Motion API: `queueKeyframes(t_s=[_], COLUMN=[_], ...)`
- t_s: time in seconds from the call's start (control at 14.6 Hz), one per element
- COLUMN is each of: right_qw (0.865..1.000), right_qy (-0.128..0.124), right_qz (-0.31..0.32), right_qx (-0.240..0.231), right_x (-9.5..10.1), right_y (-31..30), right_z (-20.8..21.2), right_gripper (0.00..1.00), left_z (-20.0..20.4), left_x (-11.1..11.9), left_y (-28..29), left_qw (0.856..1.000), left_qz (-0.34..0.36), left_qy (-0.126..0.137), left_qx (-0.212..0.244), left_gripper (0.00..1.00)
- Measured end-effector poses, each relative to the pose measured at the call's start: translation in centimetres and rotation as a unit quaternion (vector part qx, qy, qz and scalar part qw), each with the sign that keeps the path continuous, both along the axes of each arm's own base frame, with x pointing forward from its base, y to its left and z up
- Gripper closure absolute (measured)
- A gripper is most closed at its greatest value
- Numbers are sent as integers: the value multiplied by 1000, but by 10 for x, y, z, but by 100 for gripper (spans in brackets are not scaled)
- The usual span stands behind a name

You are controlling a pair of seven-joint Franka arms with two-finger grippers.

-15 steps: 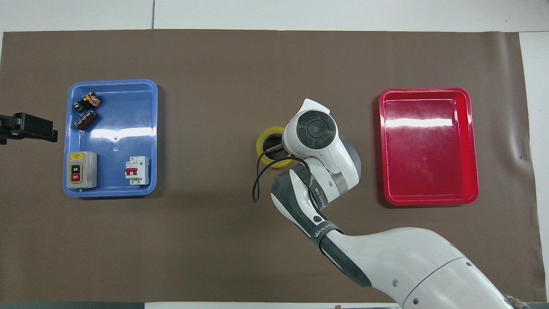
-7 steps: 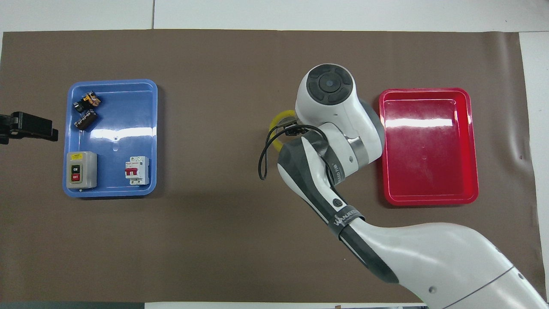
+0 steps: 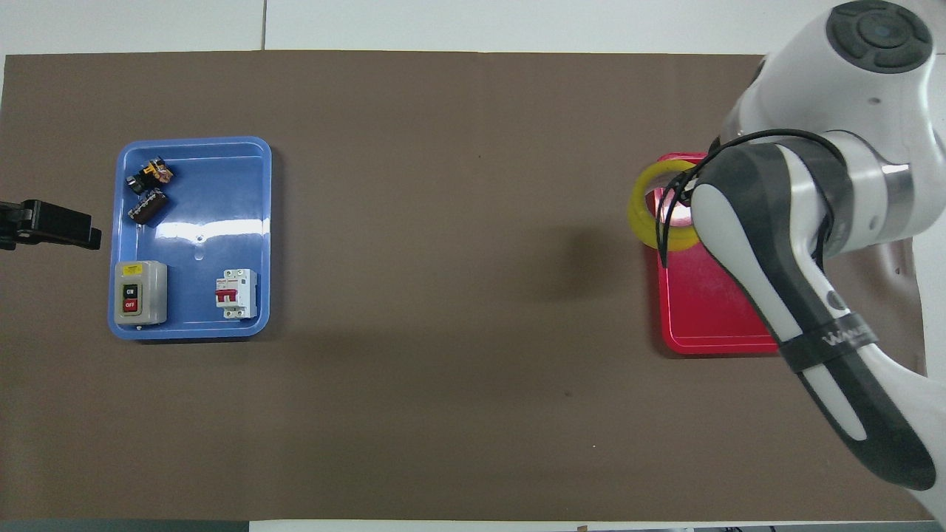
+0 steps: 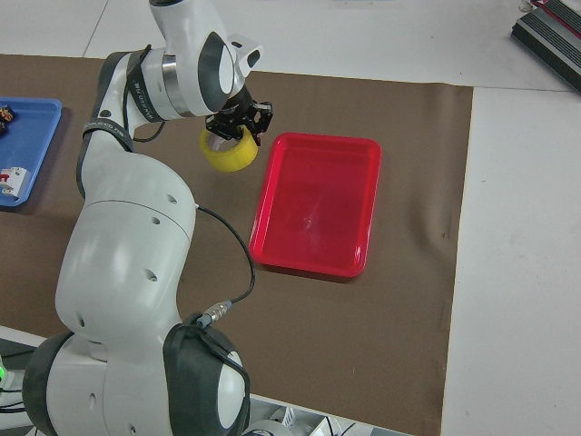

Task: Place and move tape with both arms
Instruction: 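Carry the tape with the right gripper into the red tray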

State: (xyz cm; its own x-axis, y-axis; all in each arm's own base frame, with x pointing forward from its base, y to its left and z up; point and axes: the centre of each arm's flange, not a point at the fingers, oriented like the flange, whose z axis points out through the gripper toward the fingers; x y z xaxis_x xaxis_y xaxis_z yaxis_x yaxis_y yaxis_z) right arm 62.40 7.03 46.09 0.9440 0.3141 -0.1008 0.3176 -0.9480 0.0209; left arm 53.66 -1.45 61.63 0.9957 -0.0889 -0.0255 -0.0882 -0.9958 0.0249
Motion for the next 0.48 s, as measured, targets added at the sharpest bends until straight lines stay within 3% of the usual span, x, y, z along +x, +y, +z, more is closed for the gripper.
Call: queueKeyframes(t_s=[0.21, 0.48], right_qw=[1000, 997], right_qy=[-4, -44], right_qz=[24, 55], right_qx=[5, 8], right_x=[-10, -38], right_y=[-62, -122], right_z=[-36, -96], right_gripper=[78, 78], left_z=[0, 0], left_x=[0, 0], left_y=[1, 1], left_qw=[1000, 1000], left_qz=[0, 1], left_qy=[0, 0], left_qx=[3, 3], left_gripper=[0, 0])
